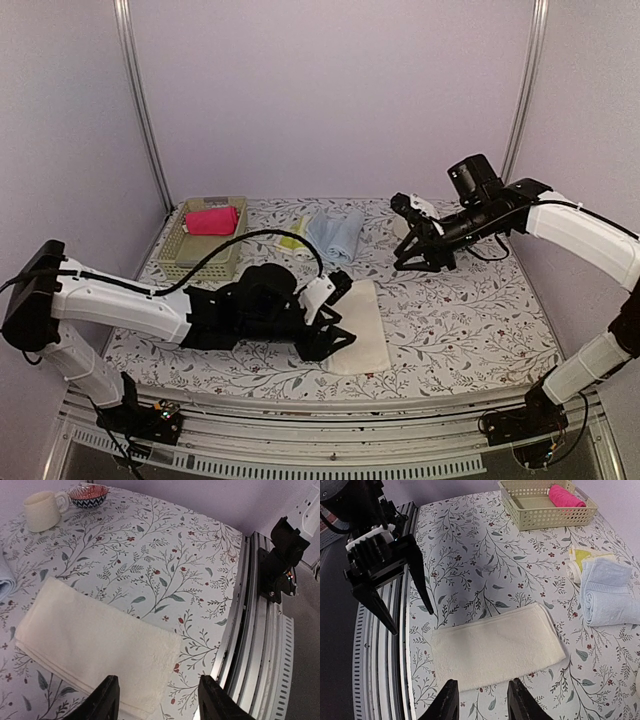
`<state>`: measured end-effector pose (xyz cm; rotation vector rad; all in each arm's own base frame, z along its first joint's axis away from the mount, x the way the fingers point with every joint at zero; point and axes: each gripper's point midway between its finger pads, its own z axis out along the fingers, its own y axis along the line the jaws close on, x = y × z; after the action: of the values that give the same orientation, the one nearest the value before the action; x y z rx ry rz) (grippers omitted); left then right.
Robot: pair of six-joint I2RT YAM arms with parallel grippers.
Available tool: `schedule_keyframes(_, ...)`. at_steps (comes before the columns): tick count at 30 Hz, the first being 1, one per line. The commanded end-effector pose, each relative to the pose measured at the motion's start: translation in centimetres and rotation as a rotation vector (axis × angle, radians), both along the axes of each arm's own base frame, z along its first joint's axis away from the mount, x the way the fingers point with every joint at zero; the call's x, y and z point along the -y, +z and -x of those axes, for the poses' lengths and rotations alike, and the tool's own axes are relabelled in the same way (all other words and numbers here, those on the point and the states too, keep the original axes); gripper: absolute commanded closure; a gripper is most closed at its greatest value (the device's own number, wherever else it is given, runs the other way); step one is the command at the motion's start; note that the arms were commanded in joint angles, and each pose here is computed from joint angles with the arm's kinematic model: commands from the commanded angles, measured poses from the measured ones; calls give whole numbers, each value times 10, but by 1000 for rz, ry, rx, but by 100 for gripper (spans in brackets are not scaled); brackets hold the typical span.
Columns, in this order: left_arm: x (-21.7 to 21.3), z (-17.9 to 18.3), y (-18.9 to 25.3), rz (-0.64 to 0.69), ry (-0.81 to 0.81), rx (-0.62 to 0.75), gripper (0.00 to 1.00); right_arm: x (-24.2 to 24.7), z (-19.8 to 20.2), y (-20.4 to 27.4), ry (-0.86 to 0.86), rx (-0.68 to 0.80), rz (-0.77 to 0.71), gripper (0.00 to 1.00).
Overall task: Roll the towels
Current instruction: Pick up the towel from the center of the board.
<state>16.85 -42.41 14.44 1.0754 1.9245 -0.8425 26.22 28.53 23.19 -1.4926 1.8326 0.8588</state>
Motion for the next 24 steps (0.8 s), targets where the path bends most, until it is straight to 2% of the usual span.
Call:
schedule_keyframes(1,-18,-19,10,-110,69,165,42,8,20,4,58,129,63,63)
schedule_keyframes(5,-32,-35,18,-126,150,216,42,4,44,-24,118,226,138,64)
schedule_keyframes(10,-44,-48,10,-108,236,157,42,-8,67,-69,189,264,213,69)
schedule_keyframes(14,-45,-44,5,-62,245,116,43,-17,82,-108,232,318,286,71)
schedule_keyframes(24,-46,-35,-11,-56,229,51,46,-31,102,-174,298,268,395,68)
